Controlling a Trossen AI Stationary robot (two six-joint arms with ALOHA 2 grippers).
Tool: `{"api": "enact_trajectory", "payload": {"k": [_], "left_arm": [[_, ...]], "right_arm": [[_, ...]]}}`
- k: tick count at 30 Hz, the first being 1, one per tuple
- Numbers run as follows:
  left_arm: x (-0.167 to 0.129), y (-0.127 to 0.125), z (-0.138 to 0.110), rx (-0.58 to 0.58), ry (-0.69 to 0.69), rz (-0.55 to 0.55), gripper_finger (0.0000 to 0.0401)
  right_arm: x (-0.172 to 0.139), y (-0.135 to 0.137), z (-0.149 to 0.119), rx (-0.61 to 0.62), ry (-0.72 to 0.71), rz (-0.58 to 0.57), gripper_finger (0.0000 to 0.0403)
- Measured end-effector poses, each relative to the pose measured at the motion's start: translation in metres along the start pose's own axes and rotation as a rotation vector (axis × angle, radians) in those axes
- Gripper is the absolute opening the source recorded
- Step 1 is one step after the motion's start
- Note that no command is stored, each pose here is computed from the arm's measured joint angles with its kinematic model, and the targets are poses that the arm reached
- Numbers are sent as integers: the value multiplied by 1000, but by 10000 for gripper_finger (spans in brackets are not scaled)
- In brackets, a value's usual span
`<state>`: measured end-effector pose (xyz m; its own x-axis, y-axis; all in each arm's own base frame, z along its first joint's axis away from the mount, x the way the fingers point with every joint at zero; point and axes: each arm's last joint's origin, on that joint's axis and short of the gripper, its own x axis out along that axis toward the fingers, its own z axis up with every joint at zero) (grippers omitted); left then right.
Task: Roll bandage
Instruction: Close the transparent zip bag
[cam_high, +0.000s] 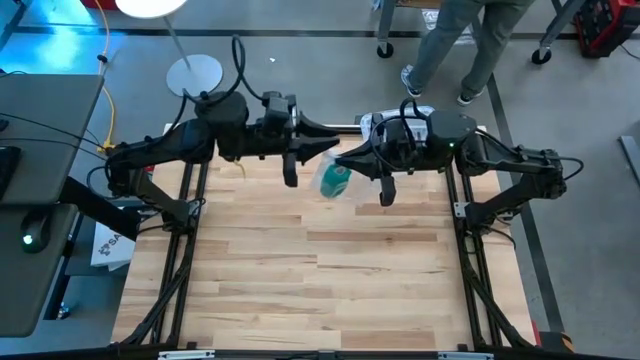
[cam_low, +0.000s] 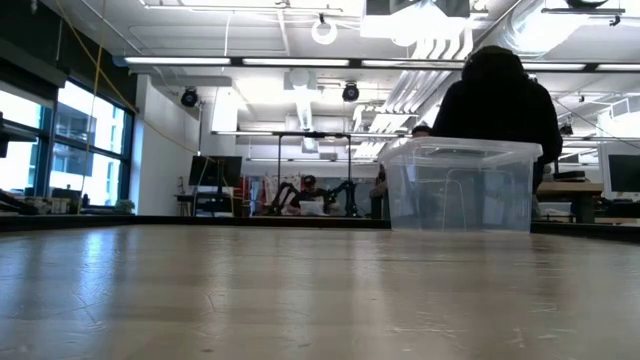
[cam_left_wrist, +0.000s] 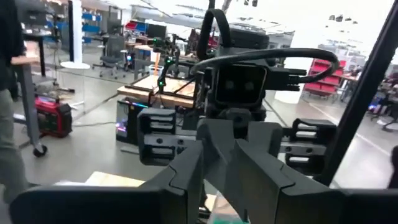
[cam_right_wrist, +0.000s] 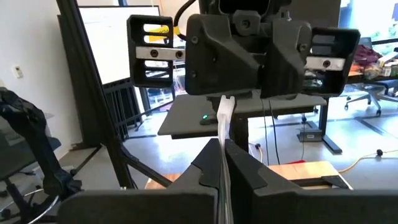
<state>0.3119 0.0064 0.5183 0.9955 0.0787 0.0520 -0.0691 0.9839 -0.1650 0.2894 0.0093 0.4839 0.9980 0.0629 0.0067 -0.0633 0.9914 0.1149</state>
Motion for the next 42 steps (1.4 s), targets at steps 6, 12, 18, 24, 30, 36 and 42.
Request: {"api": "enact_trajectory", "payload": {"k": [6, 12, 18, 24, 30, 36, 42], "left_arm": [[-1, -1, -1, -67, 25, -47, 74], [-8, -1, -7, -76, 124, -53, 54], [-9, 0, -12, -64, 176, -39, 43], [-17, 0, -6, -37, 156, -9, 42], [-30, 0, 4, -13, 113, -11, 48], [-46, 0, 17, -17, 43, 16, 73], [-36, -3, 24, -14, -63, -36, 73]], "right_arm": [[0, 0, 0, 0, 2, 0, 0], [0, 0, -1, -1, 5, 0, 0], [1, 0, -2, -1, 12, -1, 0], [1, 0, -1, -4, 1, -6, 0], [0, 0, 1, -11, -12, 2, 0], [0, 0, 1, -11, -13, 3, 0], [0, 0, 1, -11, -9, 6, 0]]}}
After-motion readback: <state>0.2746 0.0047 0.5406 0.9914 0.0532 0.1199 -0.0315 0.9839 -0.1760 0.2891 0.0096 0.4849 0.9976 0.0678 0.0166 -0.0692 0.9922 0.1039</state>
